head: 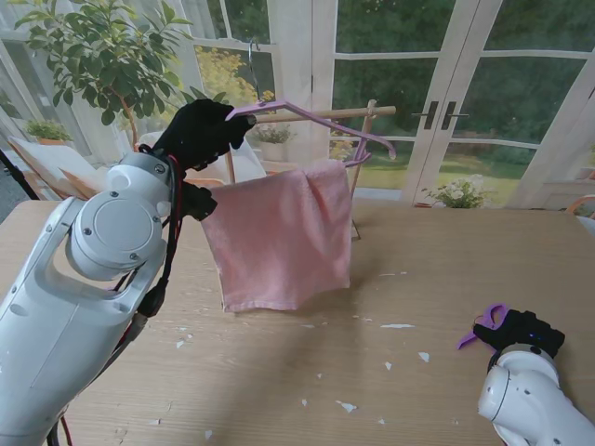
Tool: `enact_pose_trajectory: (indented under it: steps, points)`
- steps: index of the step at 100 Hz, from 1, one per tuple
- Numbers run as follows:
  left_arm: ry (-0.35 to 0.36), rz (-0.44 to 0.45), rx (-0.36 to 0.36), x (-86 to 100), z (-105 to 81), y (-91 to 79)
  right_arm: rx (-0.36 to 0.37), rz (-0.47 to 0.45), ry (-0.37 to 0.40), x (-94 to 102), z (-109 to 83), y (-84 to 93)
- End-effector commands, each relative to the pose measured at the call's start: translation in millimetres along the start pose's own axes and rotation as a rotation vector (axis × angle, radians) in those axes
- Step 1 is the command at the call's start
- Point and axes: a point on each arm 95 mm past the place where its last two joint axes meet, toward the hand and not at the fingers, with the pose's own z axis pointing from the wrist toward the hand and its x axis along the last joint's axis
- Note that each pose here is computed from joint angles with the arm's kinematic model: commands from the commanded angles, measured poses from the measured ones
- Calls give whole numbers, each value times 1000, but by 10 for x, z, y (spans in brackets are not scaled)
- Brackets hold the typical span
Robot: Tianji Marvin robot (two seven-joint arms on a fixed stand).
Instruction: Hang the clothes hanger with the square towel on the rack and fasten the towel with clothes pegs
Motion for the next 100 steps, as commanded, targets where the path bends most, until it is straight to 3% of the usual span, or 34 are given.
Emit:
enact_pose_trajectory:
  steps: [1,64,100]
  points:
    - [12,-2,-10,48,-22,2,18,-8,2,39,-11,-33]
    - [11,3,-7,47,-30,1,19,-77,78,52,29,30]
    - [14,5,-5,52,-42,-16,-20,-51,106,-149,-172,87]
